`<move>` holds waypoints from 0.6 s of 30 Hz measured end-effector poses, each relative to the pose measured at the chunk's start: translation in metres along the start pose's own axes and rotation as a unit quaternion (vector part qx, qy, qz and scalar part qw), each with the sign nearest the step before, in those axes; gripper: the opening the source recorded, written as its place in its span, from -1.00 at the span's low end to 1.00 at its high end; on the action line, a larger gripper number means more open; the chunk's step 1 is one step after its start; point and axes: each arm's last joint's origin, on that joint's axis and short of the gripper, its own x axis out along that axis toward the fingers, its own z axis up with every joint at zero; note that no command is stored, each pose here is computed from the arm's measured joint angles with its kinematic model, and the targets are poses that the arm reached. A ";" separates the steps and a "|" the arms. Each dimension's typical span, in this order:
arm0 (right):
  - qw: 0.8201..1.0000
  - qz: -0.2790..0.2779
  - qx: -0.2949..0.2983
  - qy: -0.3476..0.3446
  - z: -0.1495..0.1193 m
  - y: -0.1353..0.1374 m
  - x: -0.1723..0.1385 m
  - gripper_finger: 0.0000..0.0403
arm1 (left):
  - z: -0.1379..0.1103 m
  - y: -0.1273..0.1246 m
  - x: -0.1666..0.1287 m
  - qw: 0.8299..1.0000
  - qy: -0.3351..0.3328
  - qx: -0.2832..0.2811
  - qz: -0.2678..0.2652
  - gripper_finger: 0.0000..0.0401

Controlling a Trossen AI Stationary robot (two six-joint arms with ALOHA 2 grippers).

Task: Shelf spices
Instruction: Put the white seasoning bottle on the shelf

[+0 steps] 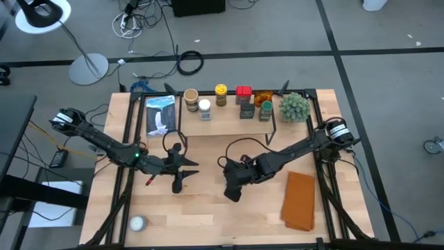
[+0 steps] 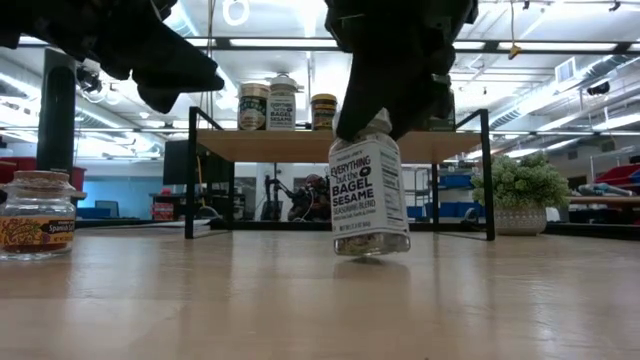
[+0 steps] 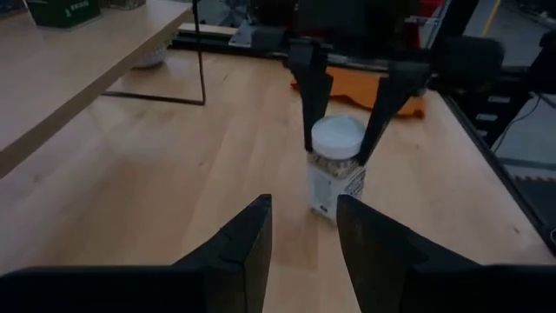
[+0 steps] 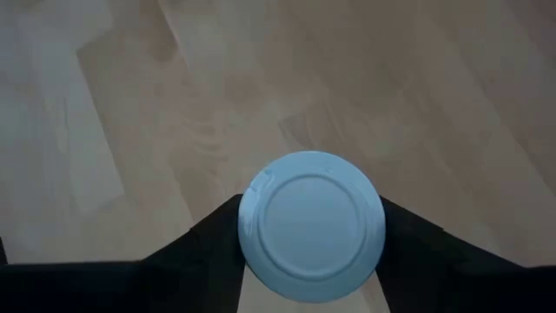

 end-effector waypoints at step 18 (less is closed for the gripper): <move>0.993 -0.092 0.002 -0.071 0.049 0.005 -0.056 0.00 | -0.002 -0.004 0.012 0.996 -0.033 -0.074 0.023 -0.06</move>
